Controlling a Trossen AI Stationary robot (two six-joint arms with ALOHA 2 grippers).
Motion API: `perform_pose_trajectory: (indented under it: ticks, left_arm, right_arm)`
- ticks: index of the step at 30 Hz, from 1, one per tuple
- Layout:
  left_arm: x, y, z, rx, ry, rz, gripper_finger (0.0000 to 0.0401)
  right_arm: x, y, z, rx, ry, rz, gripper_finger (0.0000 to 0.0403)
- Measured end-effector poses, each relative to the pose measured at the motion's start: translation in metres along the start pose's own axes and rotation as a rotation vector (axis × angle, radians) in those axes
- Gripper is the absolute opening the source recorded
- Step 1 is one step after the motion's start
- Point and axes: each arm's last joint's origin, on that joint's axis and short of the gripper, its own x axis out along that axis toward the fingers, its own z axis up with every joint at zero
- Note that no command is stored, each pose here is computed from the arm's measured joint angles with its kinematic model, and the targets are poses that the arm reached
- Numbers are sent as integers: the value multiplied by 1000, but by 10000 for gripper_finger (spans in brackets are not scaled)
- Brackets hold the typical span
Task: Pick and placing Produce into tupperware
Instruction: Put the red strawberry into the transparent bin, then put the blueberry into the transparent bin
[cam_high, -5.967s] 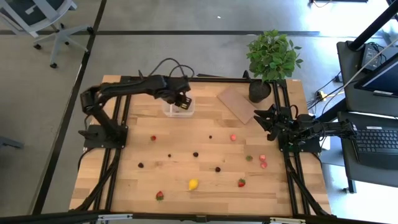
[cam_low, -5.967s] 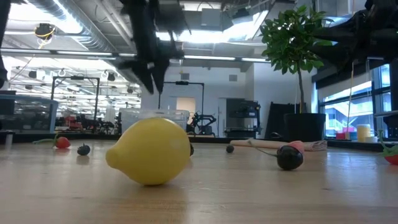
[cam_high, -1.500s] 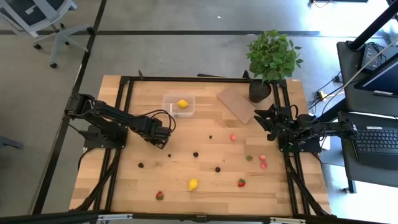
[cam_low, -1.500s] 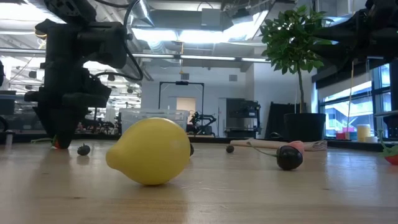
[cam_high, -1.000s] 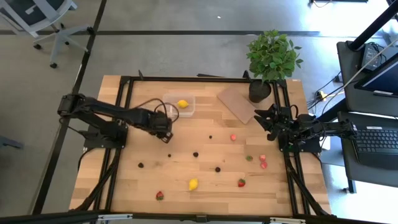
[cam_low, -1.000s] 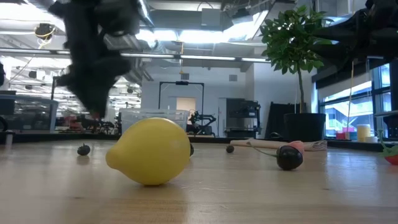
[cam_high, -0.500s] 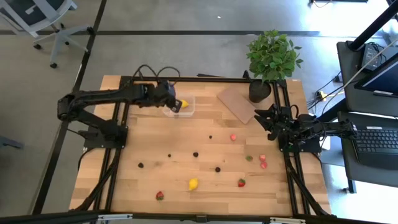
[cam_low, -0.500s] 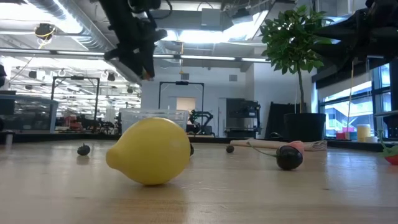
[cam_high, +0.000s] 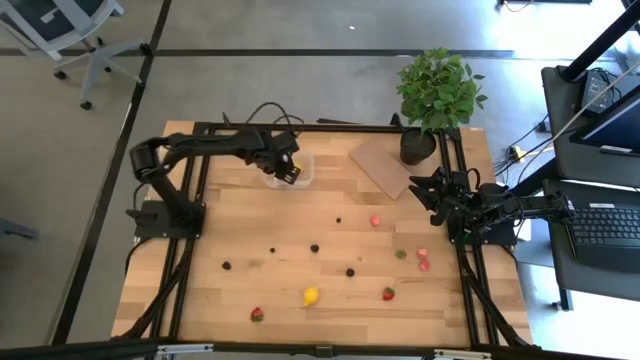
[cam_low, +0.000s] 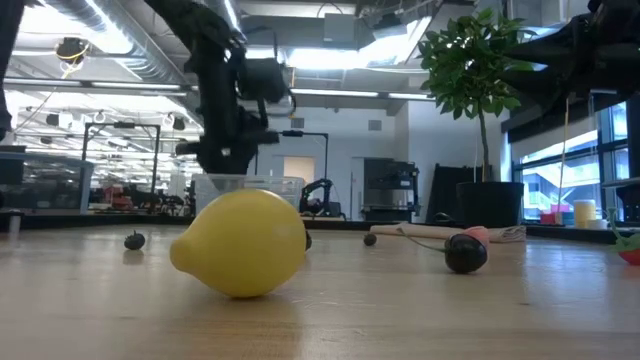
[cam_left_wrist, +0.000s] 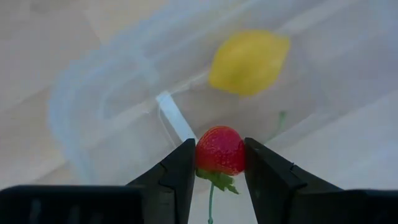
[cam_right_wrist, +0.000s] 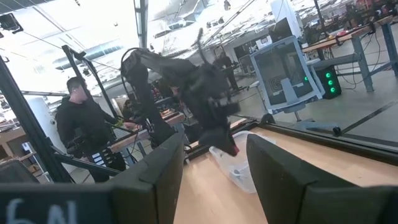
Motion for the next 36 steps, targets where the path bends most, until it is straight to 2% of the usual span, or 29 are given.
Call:
perform_pose_trajectory:
  ticks: [7,15,21,25,29,33,36]
  left_arm:
    - [23,-4,1,27,37,25,107]
    - [23,-6,2,47,18,16,165]
    - [16,-4,3,41,-4,20,182]
    - [-10,0,5,35,-77,-28,181]
    - [-51,4,0,50,-181,-100,174]
    - [-96,6,-17,80,-286,-196,168]
    - [-125,4,-36,156,-349,-271,164]
  right_arm:
    - [0,0,0,2,0,0,178]
    - [0,0,0,1,0,1,178]
    - [0,0,0,2,0,1,178]
    - [0,0,0,3,0,1,178]
    - [0,0,0,1,0,1,178]
    - [0,0,0,0,0,0,178]
    - [0,0,0,1,0,1,178]
